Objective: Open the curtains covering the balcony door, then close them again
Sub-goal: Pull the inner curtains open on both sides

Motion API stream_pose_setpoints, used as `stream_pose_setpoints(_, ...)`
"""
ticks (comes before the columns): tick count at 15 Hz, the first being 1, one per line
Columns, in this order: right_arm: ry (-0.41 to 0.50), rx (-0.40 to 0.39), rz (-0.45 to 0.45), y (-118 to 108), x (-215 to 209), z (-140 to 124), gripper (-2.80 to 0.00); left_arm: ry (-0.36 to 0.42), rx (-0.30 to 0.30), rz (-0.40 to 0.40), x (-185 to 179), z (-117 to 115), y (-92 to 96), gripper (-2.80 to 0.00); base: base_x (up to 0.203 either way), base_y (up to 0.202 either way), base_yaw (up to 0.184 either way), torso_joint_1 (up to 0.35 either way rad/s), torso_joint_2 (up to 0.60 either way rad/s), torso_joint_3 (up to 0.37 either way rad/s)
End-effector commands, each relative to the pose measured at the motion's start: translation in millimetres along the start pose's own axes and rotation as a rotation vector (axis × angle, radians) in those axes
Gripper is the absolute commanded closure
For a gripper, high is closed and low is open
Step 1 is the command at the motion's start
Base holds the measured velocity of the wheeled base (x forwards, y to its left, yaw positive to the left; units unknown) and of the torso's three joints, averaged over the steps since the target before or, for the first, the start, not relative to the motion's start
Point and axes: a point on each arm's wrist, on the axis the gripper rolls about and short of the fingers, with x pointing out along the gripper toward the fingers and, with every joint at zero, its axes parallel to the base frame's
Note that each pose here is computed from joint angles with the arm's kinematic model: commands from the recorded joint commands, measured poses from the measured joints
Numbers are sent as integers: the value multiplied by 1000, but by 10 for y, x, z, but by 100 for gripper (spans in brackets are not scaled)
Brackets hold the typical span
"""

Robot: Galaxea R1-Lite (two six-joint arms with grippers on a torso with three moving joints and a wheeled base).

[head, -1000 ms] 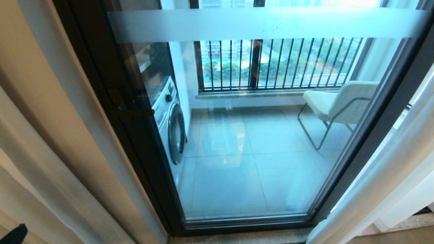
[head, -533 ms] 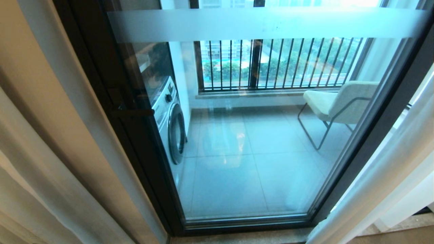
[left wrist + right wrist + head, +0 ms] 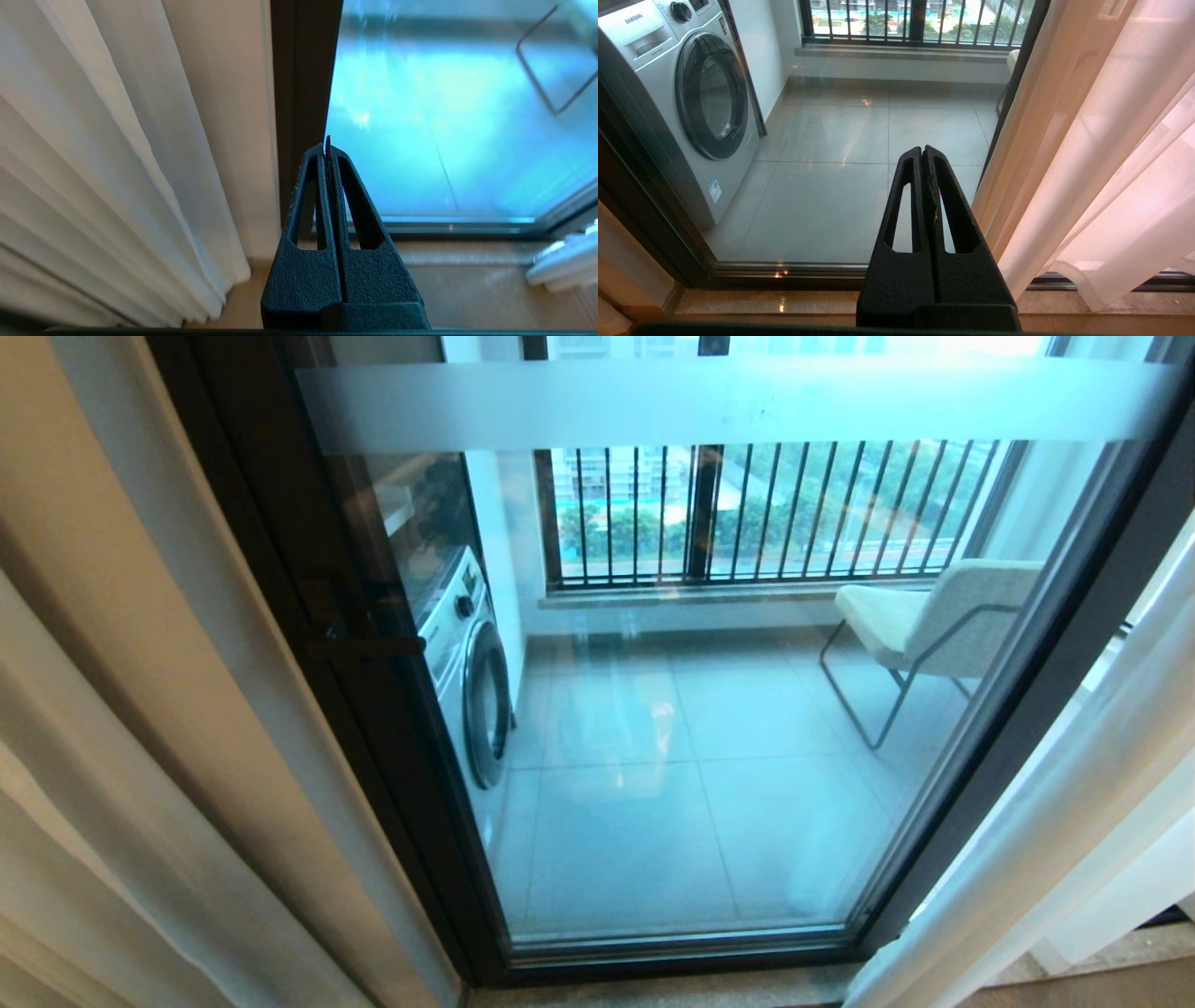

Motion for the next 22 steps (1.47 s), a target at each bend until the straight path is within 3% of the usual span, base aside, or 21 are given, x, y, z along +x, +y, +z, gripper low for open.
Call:
stream_pose_setpoints(1, 1, -1, 0, 0, 1, 1, 0, -96, 3, -5, -71, -24, 2, 0, 0, 0, 0, 0, 0, 0)
stream_pose_setpoints(3, 1, -1, 0, 0, 1, 1, 0, -160, 5, -10, -118, -46, 4, 0, 0, 0, 0, 0, 0, 0)
stream_pose_setpoints(22, 1, -1, 0, 0, 1, 1, 0, -159, 1, -9, -117, -45, 4, 0, 0, 0, 0, 0, 0, 0)
